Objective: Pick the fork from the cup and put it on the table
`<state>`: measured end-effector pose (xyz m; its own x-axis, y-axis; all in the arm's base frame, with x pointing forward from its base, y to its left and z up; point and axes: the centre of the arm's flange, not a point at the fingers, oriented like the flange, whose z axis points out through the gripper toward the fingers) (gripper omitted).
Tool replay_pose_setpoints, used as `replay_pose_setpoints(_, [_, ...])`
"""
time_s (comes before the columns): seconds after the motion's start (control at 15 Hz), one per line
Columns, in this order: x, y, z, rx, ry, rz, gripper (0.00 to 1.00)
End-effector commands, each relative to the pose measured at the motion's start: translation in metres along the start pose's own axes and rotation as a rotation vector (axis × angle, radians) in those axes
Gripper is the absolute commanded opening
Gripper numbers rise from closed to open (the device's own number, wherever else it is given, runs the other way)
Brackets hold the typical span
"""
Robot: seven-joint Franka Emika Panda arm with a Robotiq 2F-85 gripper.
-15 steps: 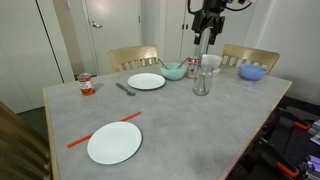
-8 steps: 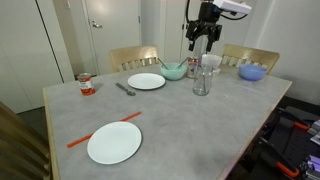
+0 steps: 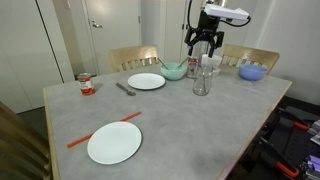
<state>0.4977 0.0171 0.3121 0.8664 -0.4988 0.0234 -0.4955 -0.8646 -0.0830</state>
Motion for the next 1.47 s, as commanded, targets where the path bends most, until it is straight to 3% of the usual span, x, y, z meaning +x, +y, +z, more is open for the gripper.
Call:
replay_pose_setpoints(0.0, [0.003,0.002,0.007,0.011,-0.024,0.066,0.74])
replay_pose_setpoints(0.6, [0.003,0.004,0.009,0.020,-0.033,0.085,0.10])
replay_pose_setpoints(0.73, [0.004,0.005,0.009,0.019,-0.033,0.085,0.00])
replay_pose_setpoints(1.4, [0.005,0.010,-0.006,0.013,-0.027,0.059,0.01])
